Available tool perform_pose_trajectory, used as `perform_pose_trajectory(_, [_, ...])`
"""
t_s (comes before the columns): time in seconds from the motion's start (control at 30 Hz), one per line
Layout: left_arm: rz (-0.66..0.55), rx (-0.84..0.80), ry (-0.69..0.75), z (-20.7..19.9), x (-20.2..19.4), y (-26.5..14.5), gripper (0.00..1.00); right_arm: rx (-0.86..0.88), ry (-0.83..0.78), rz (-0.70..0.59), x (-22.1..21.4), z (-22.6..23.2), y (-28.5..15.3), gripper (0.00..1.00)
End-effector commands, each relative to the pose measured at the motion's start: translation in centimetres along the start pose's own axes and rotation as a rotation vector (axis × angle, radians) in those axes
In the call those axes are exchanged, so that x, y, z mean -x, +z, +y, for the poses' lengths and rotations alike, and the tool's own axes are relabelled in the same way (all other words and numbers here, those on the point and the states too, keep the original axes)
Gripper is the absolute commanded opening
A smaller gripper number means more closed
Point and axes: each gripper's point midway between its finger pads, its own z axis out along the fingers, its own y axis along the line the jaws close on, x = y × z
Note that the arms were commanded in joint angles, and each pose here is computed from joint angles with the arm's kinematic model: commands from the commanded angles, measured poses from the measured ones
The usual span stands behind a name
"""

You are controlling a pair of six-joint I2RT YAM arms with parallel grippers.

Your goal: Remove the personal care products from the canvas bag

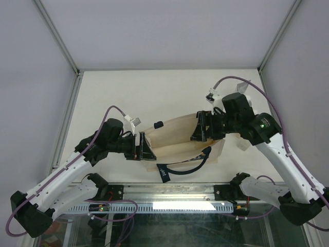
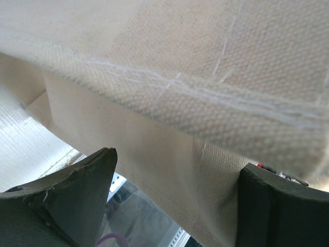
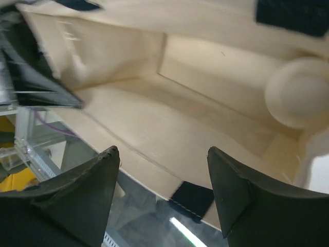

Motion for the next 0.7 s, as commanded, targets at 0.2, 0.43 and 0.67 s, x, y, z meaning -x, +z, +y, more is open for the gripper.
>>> perform_pose_trajectory(0.2, [-0.017,-0.009,-0.013,0.3,-0.6,-0.2,0.82,-0.35,0.311,0.075,-6.4,-6.2,-0.1,0.78])
perform_pose_trajectory(0.43, [-0.006,-0.003,-0.007,0.6,-0.7,0.1,0.82,-0.458,0.361,0.048,-8.6,-9.1,0.4,0.84])
perform_pose_trajectory(0.67, [0.005,0.003,-0.007,0.9,-0.9,0.3,0.82,-0.608,0.285,-0.058,-7.2,-12.9,1.3,0.86])
